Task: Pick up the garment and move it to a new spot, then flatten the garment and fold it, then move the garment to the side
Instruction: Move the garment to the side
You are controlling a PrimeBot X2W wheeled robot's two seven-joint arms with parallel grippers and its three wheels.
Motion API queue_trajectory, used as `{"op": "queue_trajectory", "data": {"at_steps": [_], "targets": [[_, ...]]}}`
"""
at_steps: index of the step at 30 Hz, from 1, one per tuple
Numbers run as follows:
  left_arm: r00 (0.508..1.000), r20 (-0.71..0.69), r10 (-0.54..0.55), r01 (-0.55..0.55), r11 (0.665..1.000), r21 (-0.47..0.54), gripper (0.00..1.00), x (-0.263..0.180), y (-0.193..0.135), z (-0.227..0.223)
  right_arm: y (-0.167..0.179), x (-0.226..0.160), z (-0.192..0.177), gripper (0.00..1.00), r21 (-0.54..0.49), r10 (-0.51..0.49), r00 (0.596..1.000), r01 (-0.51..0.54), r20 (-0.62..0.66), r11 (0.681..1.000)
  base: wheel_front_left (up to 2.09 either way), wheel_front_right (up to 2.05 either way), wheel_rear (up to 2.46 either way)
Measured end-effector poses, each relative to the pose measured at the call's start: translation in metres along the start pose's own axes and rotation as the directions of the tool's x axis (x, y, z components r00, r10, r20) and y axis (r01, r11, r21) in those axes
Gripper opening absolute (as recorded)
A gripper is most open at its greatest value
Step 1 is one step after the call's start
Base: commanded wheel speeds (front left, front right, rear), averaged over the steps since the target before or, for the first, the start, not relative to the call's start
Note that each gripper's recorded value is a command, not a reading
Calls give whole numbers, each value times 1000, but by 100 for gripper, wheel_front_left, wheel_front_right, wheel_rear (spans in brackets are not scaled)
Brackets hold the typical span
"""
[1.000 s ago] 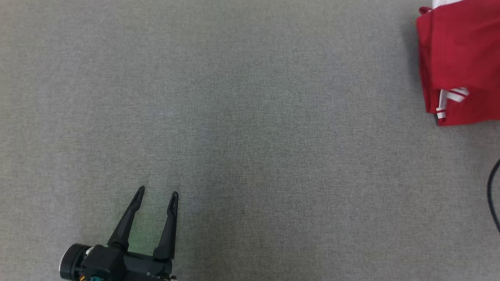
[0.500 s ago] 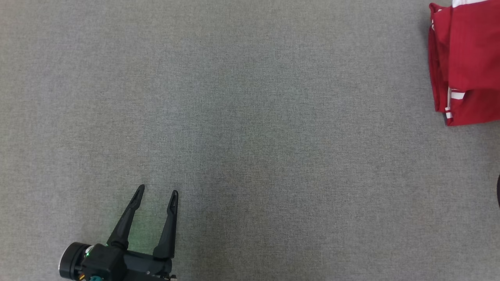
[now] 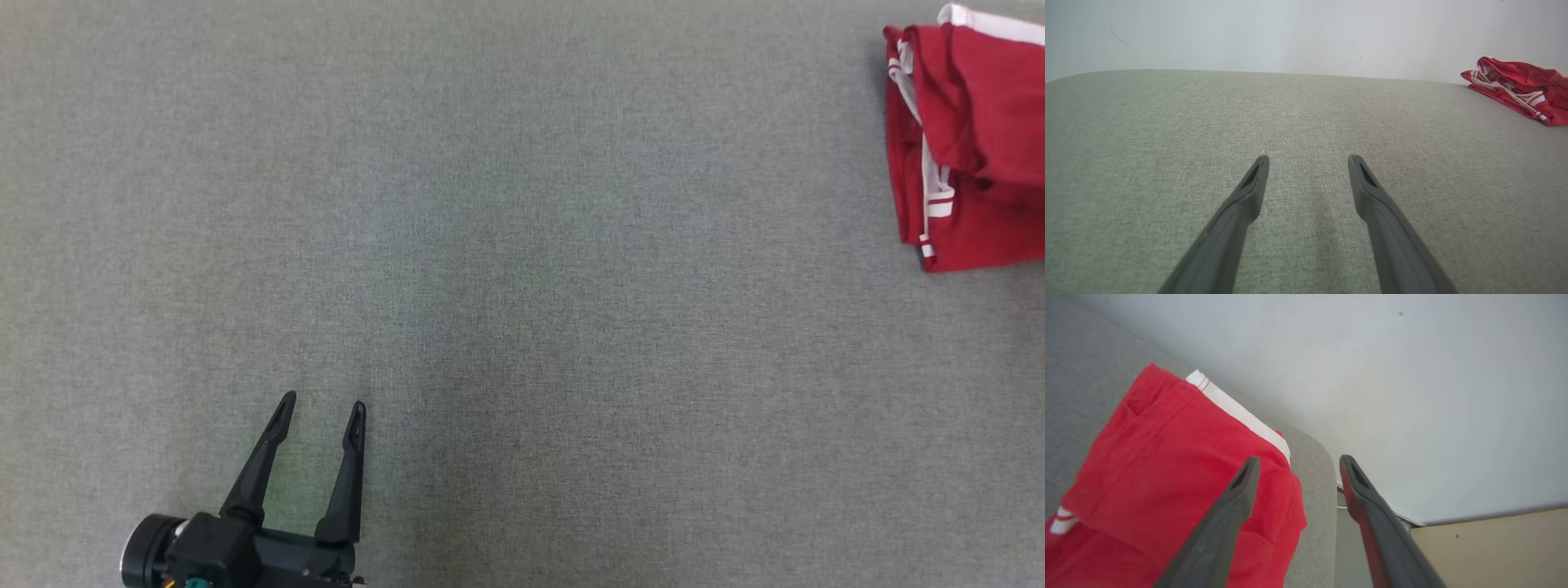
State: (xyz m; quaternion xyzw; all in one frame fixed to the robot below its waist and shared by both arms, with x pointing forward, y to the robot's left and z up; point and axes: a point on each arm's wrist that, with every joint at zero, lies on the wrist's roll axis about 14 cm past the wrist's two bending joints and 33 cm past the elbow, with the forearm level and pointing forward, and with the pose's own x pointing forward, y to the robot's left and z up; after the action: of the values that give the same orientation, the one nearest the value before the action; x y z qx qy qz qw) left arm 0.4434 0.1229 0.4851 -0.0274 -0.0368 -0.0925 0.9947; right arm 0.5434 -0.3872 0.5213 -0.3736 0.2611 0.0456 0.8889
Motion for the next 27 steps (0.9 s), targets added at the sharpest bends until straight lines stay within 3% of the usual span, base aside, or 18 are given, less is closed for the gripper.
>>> {"op": "queue_trajectory", "data": {"at_steps": [5,9,17,21,27], "targets": [[1000,-6,11,-11,1000,-10,100,-7,0,2,-6,-7,43,100,93,-39,983,23,177,995,0,0,0],[1000,8,30,-30,999,-31,100,-13,2,10,-5,-21,82,100,226,-85,933,4,351,974,0,0,0],[998,35,54,-52,998,-45,100,-34,2,27,19,-54,118,100,382,-122,858,-91,499,920,0,0,0],[997,57,58,-55,997,-46,100,-43,1,37,20,-81,142,100,436,-167,791,-137,589,890,0,0,0],[993,99,65,-61,997,-45,100,-53,2,54,44,-112,145,100,486,-218,719,-189,661,853,0,0,0]]}}
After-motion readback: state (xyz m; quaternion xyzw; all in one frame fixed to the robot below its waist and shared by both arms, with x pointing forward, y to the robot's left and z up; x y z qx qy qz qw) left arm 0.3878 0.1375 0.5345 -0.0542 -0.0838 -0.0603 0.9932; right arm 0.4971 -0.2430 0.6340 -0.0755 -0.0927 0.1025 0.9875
